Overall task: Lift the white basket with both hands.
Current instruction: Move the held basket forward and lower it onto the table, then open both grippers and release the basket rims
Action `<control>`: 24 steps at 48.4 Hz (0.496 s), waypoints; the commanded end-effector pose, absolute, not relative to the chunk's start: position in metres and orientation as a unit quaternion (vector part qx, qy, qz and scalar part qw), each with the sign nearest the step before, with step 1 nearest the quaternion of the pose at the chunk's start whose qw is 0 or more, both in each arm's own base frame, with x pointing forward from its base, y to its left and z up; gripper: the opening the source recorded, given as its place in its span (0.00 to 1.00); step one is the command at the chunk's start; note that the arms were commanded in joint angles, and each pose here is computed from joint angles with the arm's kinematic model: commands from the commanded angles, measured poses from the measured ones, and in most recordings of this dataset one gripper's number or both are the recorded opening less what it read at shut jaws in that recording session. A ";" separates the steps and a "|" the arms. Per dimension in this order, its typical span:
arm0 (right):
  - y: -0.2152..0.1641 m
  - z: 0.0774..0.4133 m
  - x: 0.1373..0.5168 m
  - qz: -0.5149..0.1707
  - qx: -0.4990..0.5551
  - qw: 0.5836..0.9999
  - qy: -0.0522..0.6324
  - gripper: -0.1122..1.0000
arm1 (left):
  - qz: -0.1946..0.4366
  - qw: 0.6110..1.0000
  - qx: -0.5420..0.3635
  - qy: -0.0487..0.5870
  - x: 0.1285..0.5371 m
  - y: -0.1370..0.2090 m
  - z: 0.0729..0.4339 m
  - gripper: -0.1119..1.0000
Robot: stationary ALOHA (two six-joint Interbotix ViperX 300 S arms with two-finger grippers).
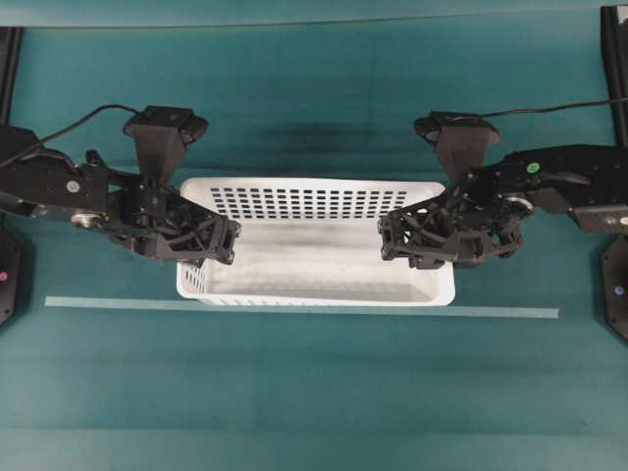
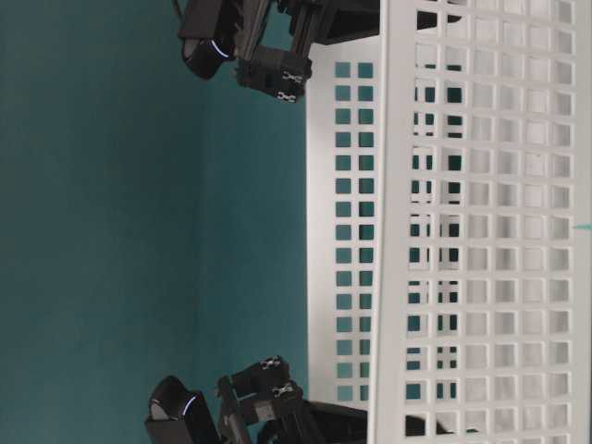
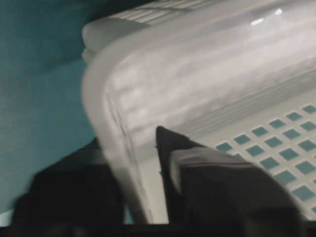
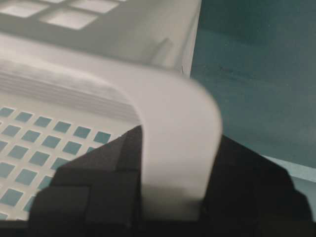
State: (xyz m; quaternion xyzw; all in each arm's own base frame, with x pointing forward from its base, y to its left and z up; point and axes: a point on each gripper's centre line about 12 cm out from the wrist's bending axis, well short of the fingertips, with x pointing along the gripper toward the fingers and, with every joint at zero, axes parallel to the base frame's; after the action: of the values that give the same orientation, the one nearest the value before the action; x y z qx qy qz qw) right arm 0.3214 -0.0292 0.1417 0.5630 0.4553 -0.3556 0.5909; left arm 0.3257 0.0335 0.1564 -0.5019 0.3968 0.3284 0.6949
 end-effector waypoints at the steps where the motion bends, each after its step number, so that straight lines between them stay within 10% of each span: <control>1: -0.027 0.133 0.327 -0.344 0.547 0.606 0.464 0.30 | 0.320 0.704 -0.499 0.392 0.332 0.033 0.155 0.41; 11: -0.039 0.132 0.327 -0.349 0.560 0.611 0.437 0.70 | 0.324 0.700 -0.497 0.398 0.331 0.033 0.150 0.90; 18: -0.045 0.134 0.327 -0.352 0.563 0.613 0.428 0.98 | 0.325 0.699 -0.495 0.400 0.329 0.033 0.148 0.90; 24: -0.048 0.135 0.325 -0.355 0.565 0.610 0.427 0.98 | 0.327 0.698 -0.495 0.402 0.327 0.033 0.147 0.90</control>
State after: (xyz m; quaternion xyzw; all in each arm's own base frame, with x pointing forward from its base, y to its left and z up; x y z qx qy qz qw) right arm 0.3252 -0.0434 0.1405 0.5661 0.4246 -0.3482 0.6148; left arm 0.3255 0.0330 0.1518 -0.4980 0.3983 0.3255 0.6982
